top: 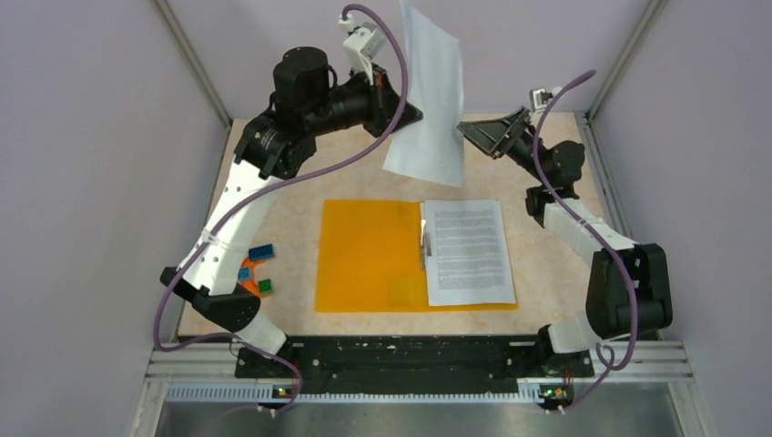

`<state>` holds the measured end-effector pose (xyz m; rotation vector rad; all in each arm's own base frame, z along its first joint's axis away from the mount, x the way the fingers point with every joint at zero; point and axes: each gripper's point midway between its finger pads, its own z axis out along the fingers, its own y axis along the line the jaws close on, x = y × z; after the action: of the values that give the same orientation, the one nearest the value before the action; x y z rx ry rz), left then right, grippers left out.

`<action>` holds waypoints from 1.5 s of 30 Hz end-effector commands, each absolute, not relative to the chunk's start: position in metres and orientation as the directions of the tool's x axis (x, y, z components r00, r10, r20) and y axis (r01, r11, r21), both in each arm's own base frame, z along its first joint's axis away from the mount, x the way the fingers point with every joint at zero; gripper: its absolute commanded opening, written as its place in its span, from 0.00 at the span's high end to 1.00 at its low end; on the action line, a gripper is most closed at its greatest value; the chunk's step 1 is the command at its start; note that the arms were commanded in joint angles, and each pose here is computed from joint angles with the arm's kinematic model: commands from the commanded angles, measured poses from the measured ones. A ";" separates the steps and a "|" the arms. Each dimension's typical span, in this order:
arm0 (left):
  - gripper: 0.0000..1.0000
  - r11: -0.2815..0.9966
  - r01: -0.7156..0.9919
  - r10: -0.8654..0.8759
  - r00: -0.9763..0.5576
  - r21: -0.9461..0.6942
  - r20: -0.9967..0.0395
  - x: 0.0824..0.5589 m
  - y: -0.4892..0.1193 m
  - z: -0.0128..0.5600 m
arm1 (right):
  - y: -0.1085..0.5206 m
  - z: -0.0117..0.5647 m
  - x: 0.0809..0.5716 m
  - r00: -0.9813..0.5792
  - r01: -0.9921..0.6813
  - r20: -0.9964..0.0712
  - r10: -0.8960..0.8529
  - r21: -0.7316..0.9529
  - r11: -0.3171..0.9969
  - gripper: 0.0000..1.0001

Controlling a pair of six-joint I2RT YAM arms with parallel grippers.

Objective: Put the files into the folder

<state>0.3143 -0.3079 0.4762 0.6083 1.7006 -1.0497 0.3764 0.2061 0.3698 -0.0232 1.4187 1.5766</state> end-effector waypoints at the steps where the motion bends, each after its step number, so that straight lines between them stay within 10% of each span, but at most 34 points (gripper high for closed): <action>1: 1.00 0.411 0.856 -0.065 -0.315 -0.313 -0.947 0.284 -0.318 0.503 | 0.180 0.408 0.343 -0.445 -0.765 -0.576 0.686 0.643 0.044 0.01; 17: 1.00 0.494 0.801 -0.063 -0.356 -0.339 -0.932 0.296 -0.317 0.483 | 0.166 0.444 0.299 -0.426 -0.826 -0.539 0.727 0.559 -0.070 0.15; 26: 1.00 0.610 0.691 -0.082 -0.432 -0.389 -0.898 0.318 -0.311 0.444 | 0.166 0.423 0.310 -0.368 -0.768 -0.596 0.714 0.627 0.127 0.58; 36: 1.00 0.617 0.527 -0.218 -0.599 -0.584 -0.770 0.319 -0.337 0.363 | 0.136 0.357 0.345 -0.380 -0.423 -0.763 0.523 0.646 0.635 0.99; 45: 1.00 0.624 0.327 -0.278 -0.756 -0.710 -0.593 0.296 -0.387 0.249 | 0.096 0.241 0.338 -0.553 -0.074 -0.760 0.343 0.454 0.888 1.00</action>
<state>0.2953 -0.3634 0.2526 0.1725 2.2006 -1.0416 0.3498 0.1251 0.3015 0.1726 1.8884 0.8579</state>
